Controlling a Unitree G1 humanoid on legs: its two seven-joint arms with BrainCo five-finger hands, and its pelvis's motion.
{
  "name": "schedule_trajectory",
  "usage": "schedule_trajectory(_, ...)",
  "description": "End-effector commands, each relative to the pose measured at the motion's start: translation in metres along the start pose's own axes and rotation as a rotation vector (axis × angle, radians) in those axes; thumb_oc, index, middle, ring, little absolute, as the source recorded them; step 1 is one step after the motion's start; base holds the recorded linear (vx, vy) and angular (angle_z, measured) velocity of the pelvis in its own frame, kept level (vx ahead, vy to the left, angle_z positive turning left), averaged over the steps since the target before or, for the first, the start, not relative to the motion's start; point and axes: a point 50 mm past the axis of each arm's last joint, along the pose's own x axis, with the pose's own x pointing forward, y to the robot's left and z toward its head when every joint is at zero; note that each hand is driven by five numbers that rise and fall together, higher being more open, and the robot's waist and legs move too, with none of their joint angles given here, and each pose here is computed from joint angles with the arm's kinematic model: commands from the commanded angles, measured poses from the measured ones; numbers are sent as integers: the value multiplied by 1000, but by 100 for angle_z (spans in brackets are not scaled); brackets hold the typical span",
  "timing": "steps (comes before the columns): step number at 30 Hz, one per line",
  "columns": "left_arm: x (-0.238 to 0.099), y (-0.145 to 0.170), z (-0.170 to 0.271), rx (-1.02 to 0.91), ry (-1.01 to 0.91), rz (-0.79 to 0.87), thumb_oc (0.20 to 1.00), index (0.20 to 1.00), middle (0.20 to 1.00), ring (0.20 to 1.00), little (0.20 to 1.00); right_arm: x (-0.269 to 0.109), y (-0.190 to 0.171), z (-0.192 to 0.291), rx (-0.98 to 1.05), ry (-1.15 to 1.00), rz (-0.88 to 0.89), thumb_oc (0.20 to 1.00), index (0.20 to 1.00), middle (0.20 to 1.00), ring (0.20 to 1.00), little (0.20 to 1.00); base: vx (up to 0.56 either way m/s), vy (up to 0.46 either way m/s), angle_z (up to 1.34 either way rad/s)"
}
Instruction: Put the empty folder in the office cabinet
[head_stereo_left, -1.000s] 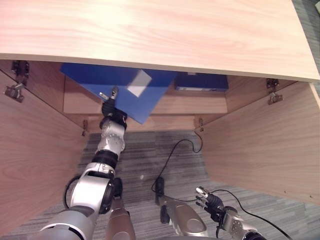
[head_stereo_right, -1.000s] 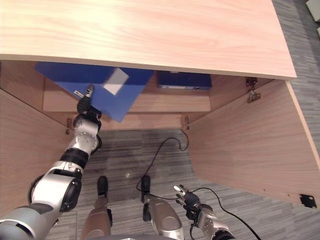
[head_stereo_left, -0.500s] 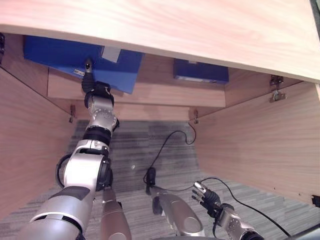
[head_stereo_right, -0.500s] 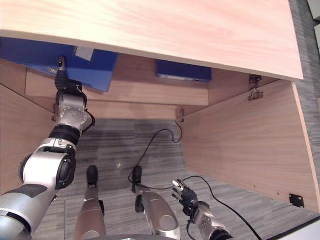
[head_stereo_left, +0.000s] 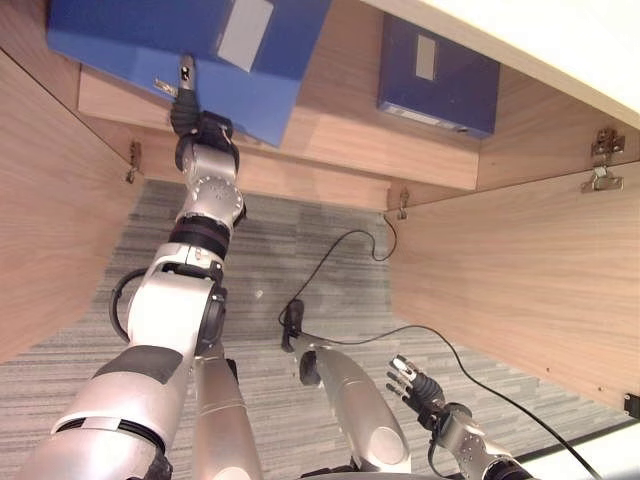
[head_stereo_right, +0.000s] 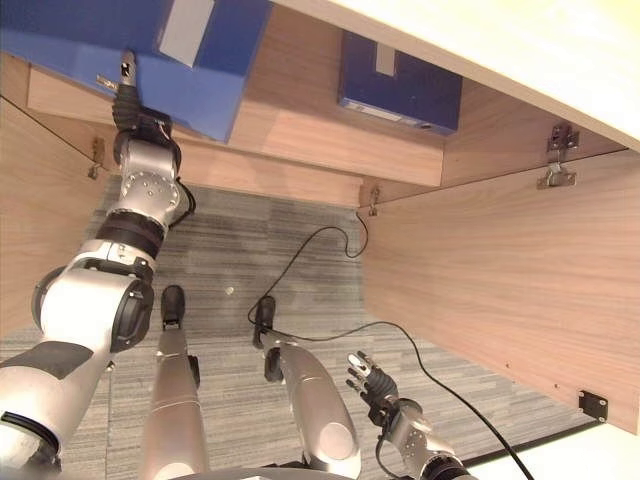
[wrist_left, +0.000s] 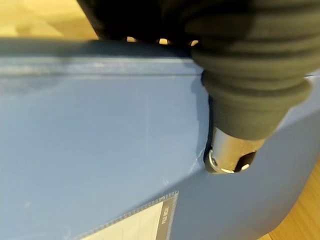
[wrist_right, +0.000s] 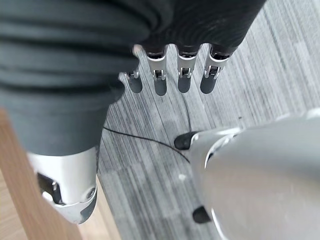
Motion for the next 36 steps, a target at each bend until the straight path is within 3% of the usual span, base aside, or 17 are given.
schedule_trajectory(1,6,-34,42,21,-140,-122,200,200,200,200,200,-9,-10,2,41,-40,-33,1000,1000,1000,1000,1000,24,23,20)
schedule_trajectory(12,-1,-26,11,-42,-51,-105,200,200,200,200,200,-18,-25,-8,32,11,-91,1000,1000,1000,1000,1000,20,-40,3)
schedule_trajectory(16,-5,-6,-4,-65,-19,-50,200,200,200,200,200,-23,-34,-10,17,28,-126,1000,1000,1000,1000,1000,15,-71,2)
schedule_trajectory(20,-11,-11,-17,-117,4,-53,200,200,200,200,200,-27,-47,2,-2,-5,-189,1000,1000,1000,1000,1000,9,-107,1)
schedule_trajectory(25,-13,5,-26,-14,28,-48,200,200,200,200,200,-30,-59,8,-48,-7,-247,1000,1000,1000,1000,1000,228,2,54)
schedule_trajectory(36,-10,29,-21,-31,15,15,200,200,200,200,200,-13,-42,-3,-29,38,-238,1000,1000,1000,1000,1000,150,155,-30)
